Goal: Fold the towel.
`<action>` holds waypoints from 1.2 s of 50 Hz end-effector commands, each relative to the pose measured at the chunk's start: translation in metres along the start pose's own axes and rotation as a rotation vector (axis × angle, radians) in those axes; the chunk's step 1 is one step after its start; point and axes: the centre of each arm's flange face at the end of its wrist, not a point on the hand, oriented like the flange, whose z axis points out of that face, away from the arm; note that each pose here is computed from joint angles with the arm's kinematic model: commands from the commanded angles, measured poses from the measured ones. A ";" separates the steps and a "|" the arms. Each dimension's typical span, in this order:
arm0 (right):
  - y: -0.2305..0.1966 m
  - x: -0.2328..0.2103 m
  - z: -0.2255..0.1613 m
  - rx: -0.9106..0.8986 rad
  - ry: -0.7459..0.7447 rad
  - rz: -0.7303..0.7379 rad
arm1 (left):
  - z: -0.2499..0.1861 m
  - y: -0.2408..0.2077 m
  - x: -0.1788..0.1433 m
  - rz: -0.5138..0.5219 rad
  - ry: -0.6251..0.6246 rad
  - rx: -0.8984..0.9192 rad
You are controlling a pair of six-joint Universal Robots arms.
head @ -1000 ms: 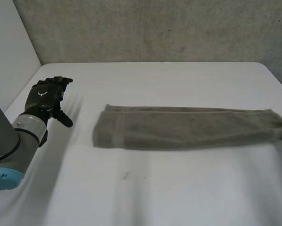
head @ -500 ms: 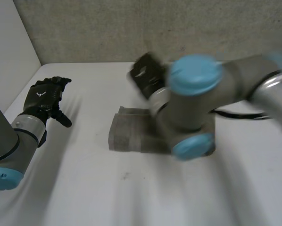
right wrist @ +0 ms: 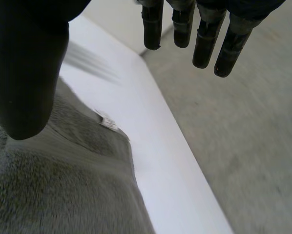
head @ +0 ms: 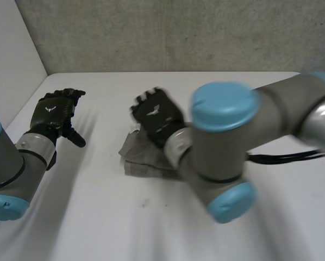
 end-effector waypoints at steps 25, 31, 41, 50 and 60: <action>0.159 0.091 -0.046 -0.304 0.256 0.045 | -0.005 0.002 0.009 0.003 0.017 0.018; 0.103 0.076 -0.018 -0.123 0.216 -0.132 | -0.010 -0.014 0.014 0.007 0.030 0.061; 0.077 0.046 -0.016 -0.148 0.186 0.000 | -0.024 -0.044 0.019 -0.068 0.054 0.145; 0.156 0.093 -0.056 -0.287 0.197 0.379 | -0.023 -0.039 0.020 -0.094 0.063 0.127; 0.182 0.077 -0.057 -0.312 0.155 0.415 | -0.024 -0.031 0.023 -0.092 0.071 0.103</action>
